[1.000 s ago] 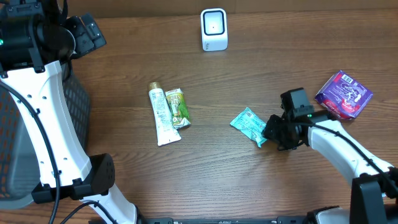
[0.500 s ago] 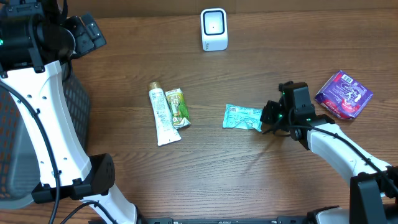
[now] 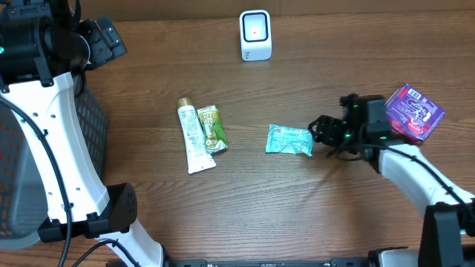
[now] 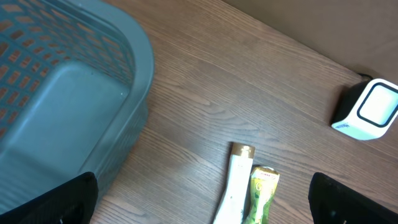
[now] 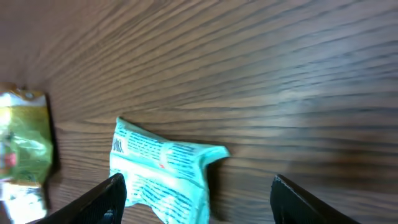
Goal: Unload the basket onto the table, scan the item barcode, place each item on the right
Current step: 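Regrasp the mint-green pack with the right gripper from its right end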
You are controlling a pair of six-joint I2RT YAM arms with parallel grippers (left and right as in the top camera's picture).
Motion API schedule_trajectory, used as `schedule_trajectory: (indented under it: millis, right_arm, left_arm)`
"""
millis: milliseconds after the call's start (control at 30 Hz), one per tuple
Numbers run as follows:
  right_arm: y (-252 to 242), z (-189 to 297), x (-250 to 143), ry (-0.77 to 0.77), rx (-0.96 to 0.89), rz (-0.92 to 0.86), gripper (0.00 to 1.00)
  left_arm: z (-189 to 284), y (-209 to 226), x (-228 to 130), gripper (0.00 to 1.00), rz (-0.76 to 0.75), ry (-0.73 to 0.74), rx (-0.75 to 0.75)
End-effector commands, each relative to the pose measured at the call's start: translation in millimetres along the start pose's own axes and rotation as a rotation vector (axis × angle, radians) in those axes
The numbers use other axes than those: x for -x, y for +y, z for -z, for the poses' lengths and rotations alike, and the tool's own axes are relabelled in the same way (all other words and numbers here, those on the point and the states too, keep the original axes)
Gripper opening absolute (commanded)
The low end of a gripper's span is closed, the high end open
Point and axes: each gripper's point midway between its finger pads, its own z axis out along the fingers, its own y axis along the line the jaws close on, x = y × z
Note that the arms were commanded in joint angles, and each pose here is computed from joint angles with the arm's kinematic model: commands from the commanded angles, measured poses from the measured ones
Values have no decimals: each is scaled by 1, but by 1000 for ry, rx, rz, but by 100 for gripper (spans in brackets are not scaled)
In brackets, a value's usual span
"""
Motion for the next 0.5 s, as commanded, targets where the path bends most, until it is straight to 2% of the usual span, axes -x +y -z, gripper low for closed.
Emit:
schedule_trajectory:
  millis: [0, 467]
  right_arm:
    - [16, 2, 3, 48, 138, 21, 74]
    - [7, -41, -35, 232, 275, 8, 70]
  left_arm:
    - [-2, 1, 0, 100, 16, 8, 0]
    - [-2, 1, 0, 99, 16, 8, 0]
